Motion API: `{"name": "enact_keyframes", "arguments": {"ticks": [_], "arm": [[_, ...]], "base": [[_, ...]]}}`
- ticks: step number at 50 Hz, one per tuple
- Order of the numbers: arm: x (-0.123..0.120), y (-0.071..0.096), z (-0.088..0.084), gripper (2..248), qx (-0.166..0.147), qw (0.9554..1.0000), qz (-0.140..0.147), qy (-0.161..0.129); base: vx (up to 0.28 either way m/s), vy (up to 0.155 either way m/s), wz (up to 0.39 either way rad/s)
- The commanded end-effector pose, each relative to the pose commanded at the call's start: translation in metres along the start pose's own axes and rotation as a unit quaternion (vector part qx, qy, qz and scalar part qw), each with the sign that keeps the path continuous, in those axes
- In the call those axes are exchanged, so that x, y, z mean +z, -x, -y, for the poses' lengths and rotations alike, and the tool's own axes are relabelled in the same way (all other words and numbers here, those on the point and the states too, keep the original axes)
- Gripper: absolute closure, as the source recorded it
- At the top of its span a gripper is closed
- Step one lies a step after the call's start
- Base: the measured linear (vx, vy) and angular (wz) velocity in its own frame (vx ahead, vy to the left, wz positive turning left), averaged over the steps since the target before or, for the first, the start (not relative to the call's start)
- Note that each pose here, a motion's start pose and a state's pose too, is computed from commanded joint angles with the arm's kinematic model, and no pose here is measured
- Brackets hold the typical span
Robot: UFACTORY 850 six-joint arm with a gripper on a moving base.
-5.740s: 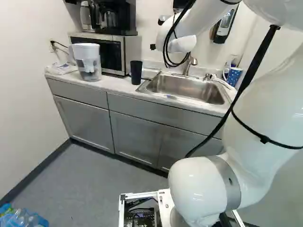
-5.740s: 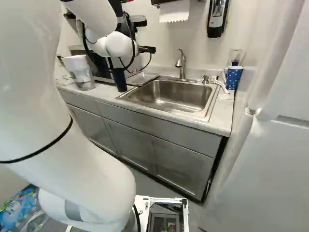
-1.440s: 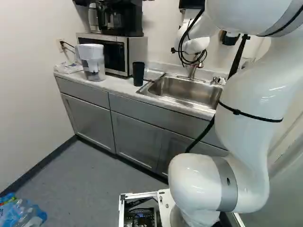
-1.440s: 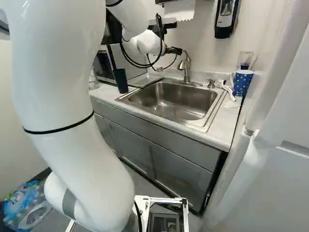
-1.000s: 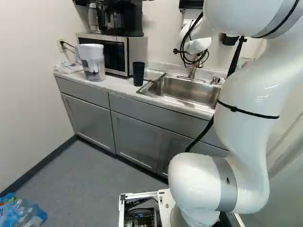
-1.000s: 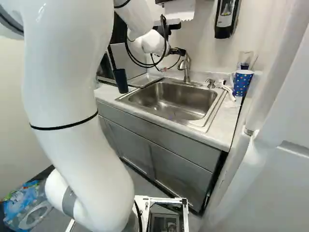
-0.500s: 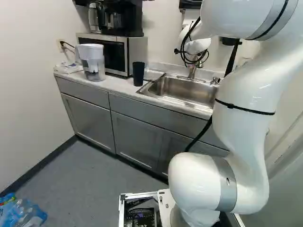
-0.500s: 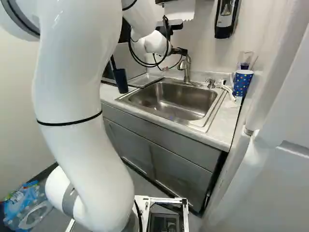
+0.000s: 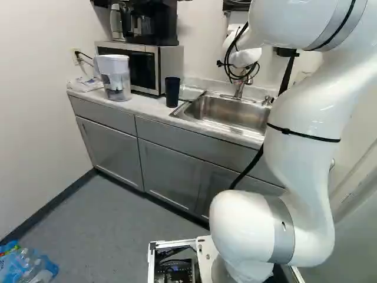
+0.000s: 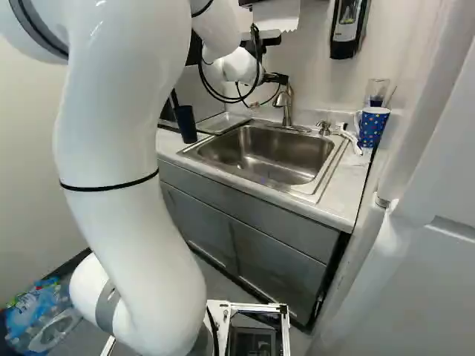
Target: Rinse the cup and place it in the tray
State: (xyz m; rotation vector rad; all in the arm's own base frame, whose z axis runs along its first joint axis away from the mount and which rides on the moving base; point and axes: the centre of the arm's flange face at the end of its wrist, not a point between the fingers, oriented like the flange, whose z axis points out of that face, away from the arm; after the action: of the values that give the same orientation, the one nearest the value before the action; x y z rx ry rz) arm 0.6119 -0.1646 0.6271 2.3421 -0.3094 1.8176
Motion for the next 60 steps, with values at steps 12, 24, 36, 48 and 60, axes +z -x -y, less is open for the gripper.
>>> {"name": "enact_keyframes", "arguments": {"ticks": [12, 24, 36, 48, 60], "arm": [[0.0, -0.0011, 0.0, 3, 0.0, 1.0, -0.006, 0.0], [0.0, -0.0023, 0.0, 3, 0.0, 0.9999, -0.013, 0.0], [0.0006, -0.004, -0.0019, 3, 0.0, 0.9998, -0.022, 0.001], [0.0017, -0.0057, -0.0052, 3, 0.001, 0.9995, -0.03, 0.004], [0.0034, -0.0072, -0.0076, 3, 0.001, 0.9993, -0.037, 0.006]], "base": [[0.0, 0.0, 0.0], [0.0, 0.0, 0.0], [0.0, 0.0, 0.0], [0.0, 0.0, 0.0], [0.0, 0.0, 0.0]]}}
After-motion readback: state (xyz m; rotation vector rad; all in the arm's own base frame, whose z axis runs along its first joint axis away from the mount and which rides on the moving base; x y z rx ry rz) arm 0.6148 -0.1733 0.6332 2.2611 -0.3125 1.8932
